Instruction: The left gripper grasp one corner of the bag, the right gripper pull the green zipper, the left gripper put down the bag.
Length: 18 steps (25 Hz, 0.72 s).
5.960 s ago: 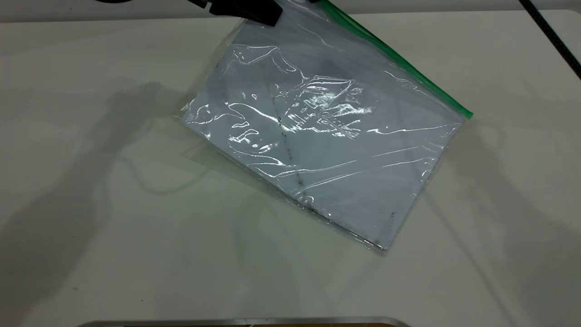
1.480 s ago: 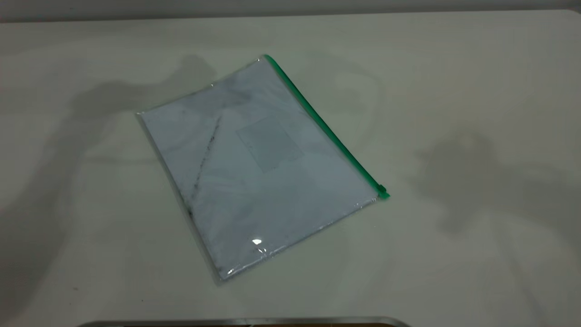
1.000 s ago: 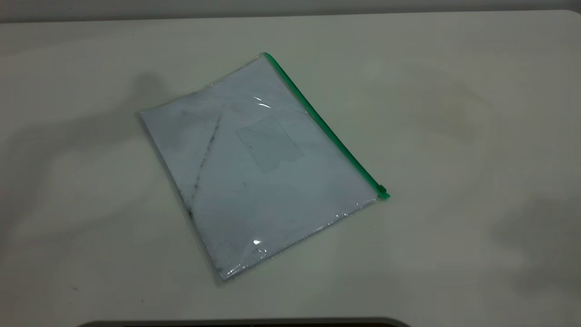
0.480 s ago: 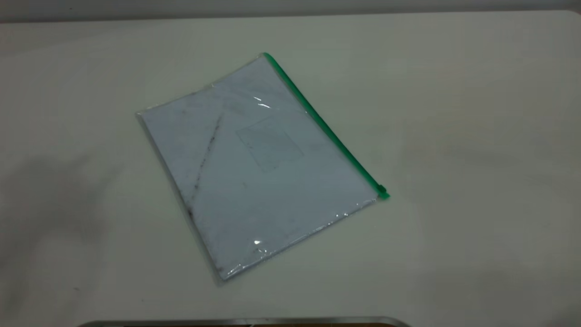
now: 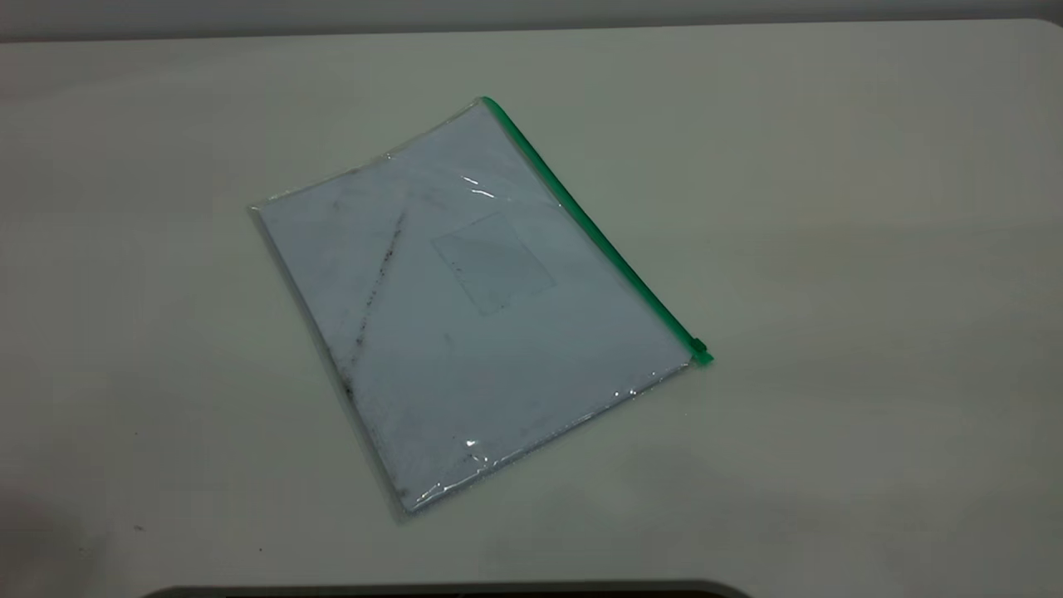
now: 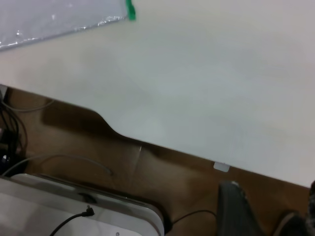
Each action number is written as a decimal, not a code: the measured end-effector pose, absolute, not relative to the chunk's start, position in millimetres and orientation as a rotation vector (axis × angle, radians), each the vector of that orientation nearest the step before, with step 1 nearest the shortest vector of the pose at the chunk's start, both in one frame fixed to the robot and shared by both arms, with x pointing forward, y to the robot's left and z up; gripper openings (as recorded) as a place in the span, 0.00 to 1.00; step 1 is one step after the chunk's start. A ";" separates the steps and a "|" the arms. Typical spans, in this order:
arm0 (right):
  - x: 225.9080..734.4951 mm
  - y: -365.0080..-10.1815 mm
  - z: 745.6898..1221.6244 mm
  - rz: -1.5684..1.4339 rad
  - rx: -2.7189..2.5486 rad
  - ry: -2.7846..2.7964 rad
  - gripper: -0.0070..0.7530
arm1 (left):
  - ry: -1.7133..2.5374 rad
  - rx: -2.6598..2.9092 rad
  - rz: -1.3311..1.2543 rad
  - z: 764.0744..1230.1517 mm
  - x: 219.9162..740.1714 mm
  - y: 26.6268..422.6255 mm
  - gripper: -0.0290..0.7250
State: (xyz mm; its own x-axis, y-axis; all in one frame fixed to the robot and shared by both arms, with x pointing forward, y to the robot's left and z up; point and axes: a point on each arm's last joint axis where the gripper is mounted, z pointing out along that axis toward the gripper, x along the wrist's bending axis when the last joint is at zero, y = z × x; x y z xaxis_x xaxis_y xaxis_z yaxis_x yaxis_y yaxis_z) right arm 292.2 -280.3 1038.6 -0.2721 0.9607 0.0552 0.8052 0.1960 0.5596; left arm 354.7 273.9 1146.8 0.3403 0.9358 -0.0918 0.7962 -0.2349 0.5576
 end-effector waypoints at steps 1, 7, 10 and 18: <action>292.6 -280.5 1037.0 0.714 1.673 2.165 0.52 | 1.527 2.110 0.351 1134.3 345.9 275.5 0.70; 295.2 -285.0 1032.7 0.678 1.719 2.096 0.52 | 1.628 2.211 0.314 1054.9 298.6 285.1 0.70; 295.2 -285.1 1032.7 0.680 1.733 2.087 0.52 | 1.642 2.168 0.352 1037.1 279.5 286.7 0.70; 295.1 -285.1 1032.6 0.680 1.737 2.085 0.52 | 1.528 1.985 0.578 1039.3 241.9 288.6 0.70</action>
